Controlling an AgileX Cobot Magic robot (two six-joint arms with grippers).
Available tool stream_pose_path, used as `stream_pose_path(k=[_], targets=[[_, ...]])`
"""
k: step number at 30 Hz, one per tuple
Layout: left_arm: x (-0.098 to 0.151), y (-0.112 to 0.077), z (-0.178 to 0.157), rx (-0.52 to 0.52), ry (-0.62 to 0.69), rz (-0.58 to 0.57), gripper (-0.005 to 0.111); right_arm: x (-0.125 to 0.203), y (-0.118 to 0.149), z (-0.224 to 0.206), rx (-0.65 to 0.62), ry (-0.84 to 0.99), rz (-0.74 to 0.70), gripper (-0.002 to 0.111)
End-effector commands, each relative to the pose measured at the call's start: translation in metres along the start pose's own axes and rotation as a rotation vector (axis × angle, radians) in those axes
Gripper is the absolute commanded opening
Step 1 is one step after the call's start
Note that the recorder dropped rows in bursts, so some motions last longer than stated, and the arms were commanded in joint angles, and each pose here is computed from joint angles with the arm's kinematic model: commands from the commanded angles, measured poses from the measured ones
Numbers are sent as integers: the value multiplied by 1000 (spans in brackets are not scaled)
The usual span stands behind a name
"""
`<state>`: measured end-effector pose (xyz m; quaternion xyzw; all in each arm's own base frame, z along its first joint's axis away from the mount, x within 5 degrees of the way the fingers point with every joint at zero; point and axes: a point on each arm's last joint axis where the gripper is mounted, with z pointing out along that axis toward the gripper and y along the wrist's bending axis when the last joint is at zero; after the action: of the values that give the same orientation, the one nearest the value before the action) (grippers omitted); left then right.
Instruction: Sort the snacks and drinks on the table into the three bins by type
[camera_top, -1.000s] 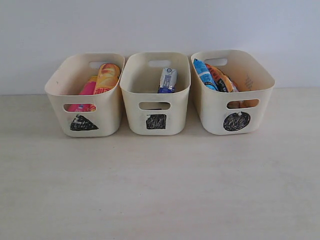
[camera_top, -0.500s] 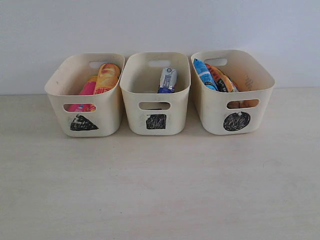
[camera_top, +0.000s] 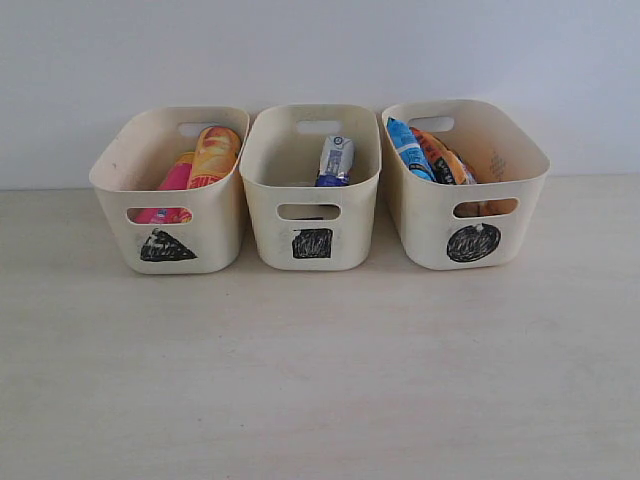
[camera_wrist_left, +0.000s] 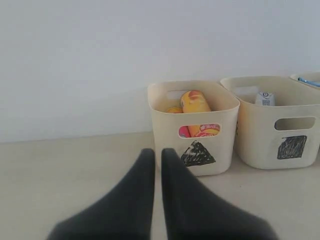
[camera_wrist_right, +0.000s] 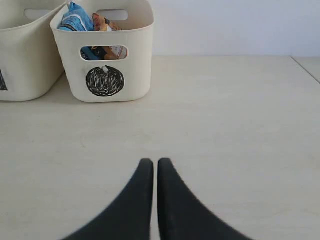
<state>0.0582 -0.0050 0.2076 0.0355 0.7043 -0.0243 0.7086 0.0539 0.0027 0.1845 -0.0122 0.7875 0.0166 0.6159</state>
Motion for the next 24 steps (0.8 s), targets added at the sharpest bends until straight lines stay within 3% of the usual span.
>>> stream_pose_path(k=[1, 16, 24], targets=[[3, 0, -1, 0, 23, -22, 4, 0, 0, 0, 3, -8, -4, 0], [19, 0, -4, -7, 194, -28, 4, 0, 0, 0, 3, -8, -4, 0], [20, 0, -4, -6, 203, -28, 4, 1, 0, 0, 3, -6, -4, 0]])
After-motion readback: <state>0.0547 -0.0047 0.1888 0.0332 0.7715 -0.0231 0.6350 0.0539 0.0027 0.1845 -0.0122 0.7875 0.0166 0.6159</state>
